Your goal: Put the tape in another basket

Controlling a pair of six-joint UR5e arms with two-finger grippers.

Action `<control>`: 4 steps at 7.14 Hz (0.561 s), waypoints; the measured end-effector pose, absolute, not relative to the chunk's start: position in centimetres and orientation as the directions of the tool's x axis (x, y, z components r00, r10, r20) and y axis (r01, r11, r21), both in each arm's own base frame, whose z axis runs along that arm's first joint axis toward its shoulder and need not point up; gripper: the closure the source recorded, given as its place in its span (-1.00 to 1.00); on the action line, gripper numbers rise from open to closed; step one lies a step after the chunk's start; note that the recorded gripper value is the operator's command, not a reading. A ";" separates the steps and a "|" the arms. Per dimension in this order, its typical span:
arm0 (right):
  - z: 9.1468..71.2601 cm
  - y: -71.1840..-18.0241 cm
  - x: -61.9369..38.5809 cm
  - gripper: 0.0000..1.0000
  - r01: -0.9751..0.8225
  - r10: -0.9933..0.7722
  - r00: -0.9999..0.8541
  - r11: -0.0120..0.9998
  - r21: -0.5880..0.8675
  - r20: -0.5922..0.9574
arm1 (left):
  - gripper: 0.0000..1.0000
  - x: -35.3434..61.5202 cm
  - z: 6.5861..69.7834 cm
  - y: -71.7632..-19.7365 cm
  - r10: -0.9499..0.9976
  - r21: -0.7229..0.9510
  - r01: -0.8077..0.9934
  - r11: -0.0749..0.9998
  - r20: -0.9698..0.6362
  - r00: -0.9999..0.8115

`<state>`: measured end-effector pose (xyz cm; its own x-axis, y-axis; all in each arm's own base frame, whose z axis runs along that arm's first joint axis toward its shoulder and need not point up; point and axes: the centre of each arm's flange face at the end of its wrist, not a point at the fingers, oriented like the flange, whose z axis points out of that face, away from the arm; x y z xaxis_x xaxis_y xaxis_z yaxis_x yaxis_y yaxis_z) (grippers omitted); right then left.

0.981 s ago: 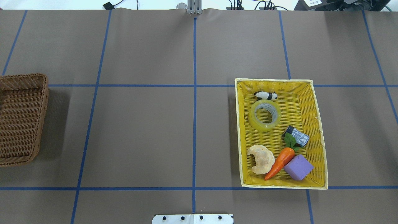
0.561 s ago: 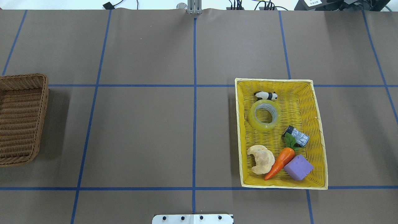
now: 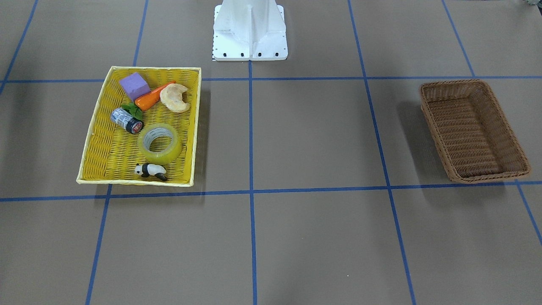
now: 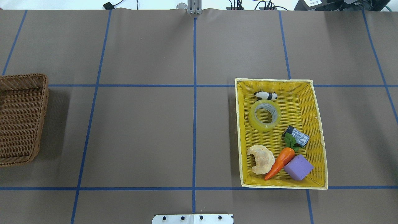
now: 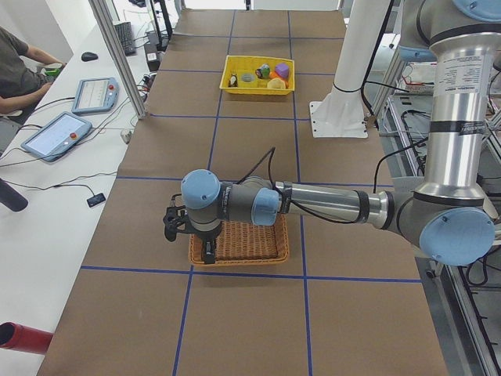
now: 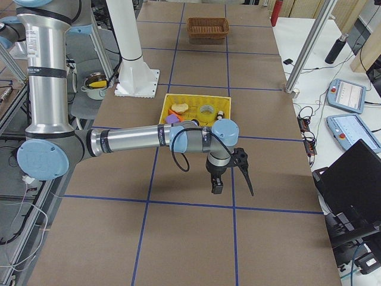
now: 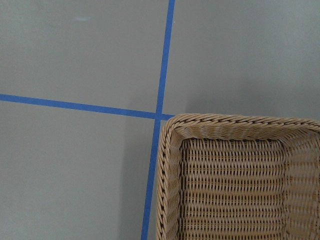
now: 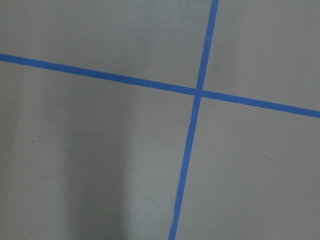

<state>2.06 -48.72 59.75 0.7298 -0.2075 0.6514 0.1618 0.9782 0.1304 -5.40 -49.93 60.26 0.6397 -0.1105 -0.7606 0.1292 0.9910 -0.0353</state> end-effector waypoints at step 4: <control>60.2 -46.9 1.3 -1.00 0.176 -0.226 0.690 0.974 0.143 0.687 | -0.98 -5.0 59.7 -49.5 -0.092 -0.018 0.121 0.992 -0.765 0.638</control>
<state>1.25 -46.86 60.15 0.6904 -0.2258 0.6872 0.1758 0.9739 0.1434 -5.05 -49.45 59.66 0.6377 -0.0917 -0.7648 0.1209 0.9925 -0.0182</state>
